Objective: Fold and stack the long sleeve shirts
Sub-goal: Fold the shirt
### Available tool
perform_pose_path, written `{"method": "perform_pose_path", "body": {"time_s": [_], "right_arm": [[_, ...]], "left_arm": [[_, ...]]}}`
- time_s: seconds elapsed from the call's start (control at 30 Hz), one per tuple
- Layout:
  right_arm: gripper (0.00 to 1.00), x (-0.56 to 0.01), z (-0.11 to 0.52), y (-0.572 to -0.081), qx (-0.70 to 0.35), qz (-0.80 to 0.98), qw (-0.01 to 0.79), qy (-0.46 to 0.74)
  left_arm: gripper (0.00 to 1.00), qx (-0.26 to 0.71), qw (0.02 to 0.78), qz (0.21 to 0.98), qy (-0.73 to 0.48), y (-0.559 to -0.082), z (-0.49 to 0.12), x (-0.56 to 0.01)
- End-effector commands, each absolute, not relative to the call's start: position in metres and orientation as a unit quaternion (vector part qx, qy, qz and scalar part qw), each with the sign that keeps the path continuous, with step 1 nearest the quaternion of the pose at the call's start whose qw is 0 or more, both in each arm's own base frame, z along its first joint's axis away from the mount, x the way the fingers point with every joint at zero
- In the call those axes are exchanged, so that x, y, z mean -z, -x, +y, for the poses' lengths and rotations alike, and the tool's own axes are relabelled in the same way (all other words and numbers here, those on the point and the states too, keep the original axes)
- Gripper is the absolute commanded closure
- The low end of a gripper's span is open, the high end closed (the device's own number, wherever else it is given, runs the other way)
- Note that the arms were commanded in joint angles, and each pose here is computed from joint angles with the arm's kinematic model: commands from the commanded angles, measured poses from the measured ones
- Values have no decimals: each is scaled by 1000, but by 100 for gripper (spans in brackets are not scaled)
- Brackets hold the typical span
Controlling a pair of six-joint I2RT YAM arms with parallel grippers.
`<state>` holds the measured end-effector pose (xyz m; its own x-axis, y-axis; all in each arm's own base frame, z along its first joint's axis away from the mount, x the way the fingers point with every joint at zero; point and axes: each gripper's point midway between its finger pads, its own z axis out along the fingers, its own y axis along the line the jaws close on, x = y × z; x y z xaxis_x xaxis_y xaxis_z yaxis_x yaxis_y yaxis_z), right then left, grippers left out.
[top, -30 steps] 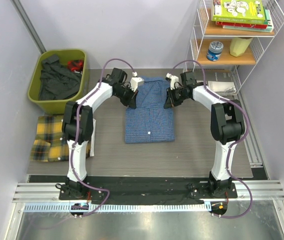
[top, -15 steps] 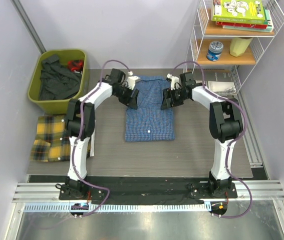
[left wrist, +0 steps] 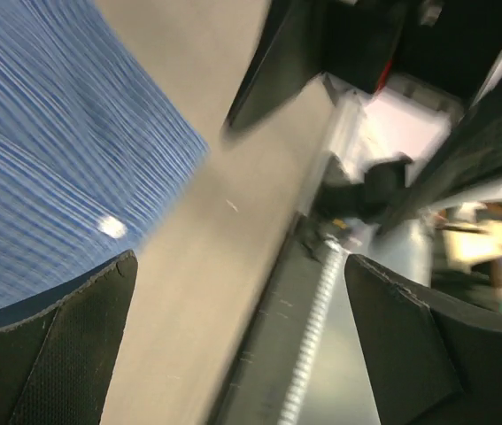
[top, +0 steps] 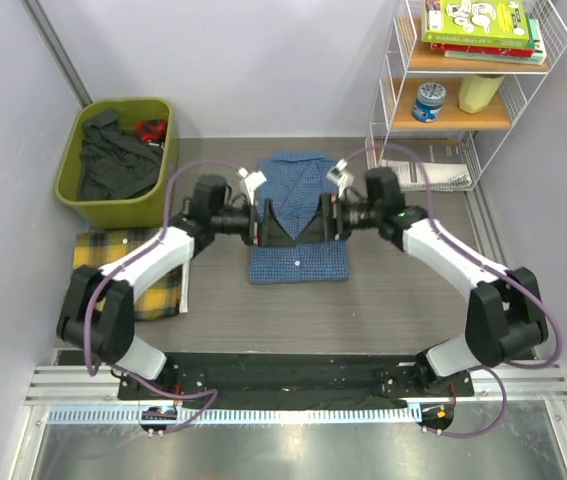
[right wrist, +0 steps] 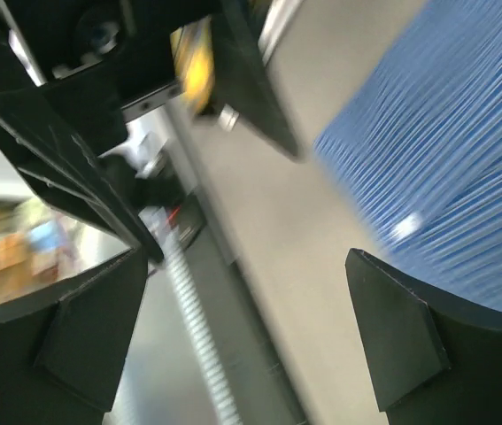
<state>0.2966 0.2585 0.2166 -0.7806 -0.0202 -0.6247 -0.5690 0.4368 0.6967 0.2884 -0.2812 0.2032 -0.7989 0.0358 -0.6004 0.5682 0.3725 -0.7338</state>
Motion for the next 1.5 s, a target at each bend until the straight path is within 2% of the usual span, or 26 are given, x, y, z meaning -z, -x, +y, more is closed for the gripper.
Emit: {"method": "perform_pose_path", "body": {"time_s": [0.0, 0.2, 0.37, 0.5, 0.67, 0.77, 0.87, 0.9, 1.0, 1.03, 1.1, 1.3, 1.47], "right_arm": [[0, -187, 288, -268, -568, 793, 181, 125], [0, -121, 289, -261, -562, 812, 119, 99], [0, -52, 266, -265, -541, 837, 65, 48], [1, -28, 255, -257, -529, 847, 37, 27], [0, -54, 238, -254, -538, 841, 38, 34], [0, -107, 230, -256, -542, 832, 75, 93], [0, -154, 230, -280, -545, 819, 135, 117], [0, -166, 232, -293, -545, 814, 155, 128], [0, -156, 239, -325, -537, 817, 164, 132], [0, -150, 241, -333, -536, 819, 162, 130], [0, -134, 245, -357, -530, 821, 168, 129], [1, -90, 246, -412, -516, 826, 182, 131], [3, -48, 240, -417, -513, 837, 157, 110]], "left_arm": [[0, 610, 190, 761, -112, -278, -303, -193], [0, 605, 164, 774, -88, -285, -306, -141], [0, 567, 116, 814, -46, -288, -291, -70], [0, 541, 96, 835, -32, -279, -273, -39], [0, 553, 100, 826, -39, -269, -249, -62], [0, 565, 116, 813, -85, -263, -246, -95], [0, 579, 166, 785, -143, -265, -258, -147], [0, 577, 176, 782, -154, -270, -262, -152], [0, 571, 214, 776, -160, -310, -274, -172], [0, 567, 201, 786, -143, -324, -277, -156], [1, 576, 229, 773, -136, -353, -286, -164], [5, 562, 215, 796, -69, -414, -283, -106], [10, 522, 181, 834, 19, -442, -258, -42]]}}
